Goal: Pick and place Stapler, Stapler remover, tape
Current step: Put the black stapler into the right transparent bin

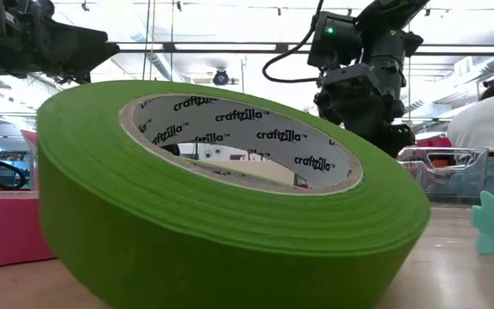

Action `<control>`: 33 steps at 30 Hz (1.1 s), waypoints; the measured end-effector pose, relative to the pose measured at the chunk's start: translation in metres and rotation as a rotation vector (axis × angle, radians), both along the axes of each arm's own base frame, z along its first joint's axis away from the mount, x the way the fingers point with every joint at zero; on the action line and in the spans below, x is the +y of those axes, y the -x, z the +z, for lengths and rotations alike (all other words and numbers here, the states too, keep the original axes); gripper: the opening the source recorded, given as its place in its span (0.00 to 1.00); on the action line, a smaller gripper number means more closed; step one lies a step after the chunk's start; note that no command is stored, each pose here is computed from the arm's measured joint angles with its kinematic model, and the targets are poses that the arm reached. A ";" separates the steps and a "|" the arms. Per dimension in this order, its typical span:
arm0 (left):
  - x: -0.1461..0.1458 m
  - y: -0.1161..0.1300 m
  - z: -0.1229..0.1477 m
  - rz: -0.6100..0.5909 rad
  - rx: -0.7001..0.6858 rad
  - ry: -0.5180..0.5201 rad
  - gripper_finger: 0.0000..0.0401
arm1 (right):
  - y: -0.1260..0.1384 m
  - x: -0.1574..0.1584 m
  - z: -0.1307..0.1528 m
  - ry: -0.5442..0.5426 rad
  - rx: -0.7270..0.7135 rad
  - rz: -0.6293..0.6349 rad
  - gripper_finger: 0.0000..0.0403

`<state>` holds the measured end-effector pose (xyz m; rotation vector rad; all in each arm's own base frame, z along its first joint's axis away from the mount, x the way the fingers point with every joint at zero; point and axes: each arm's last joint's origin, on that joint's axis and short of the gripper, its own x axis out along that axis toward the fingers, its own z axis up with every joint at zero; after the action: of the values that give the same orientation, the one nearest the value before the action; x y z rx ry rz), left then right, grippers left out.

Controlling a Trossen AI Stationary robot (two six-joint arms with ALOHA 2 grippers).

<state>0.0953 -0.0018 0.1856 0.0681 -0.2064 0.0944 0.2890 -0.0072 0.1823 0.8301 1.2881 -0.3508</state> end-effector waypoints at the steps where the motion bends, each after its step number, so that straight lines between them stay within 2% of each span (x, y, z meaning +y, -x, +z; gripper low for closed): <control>1: 0.000 0.000 0.000 0.000 0.000 0.000 0.44 | 0.000 0.002 0.000 0.004 -0.002 0.002 0.70; 13: 0.000 0.000 0.000 0.000 0.001 0.000 0.44 | -0.009 0.007 -0.024 0.046 0.068 0.008 0.70; 17: 0.000 0.000 0.000 0.000 0.001 0.000 0.44 | -0.012 0.007 -0.035 0.062 0.093 0.006 0.67; 21: 0.000 0.000 0.000 0.000 0.001 0.000 0.44 | -0.013 0.005 -0.042 0.087 0.119 -0.001 0.56; 23: 0.000 0.000 0.000 0.000 0.000 0.000 0.44 | -0.012 0.005 -0.043 0.086 0.128 0.001 0.45; 26: 0.000 0.000 0.000 0.000 0.001 0.000 0.44 | -0.013 0.005 -0.040 0.088 0.119 0.013 0.24; 30: 0.000 0.000 0.000 0.000 0.001 0.000 0.44 | -0.013 0.003 -0.036 0.084 0.093 0.024 0.25; 33: 0.000 0.000 0.000 -0.001 0.001 0.000 0.44 | -0.015 -0.001 -0.022 0.103 0.114 0.042 0.25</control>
<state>0.0953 -0.0018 0.1855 0.0678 -0.2056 0.0938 0.3041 -0.0086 0.1601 0.7035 1.3793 -0.4320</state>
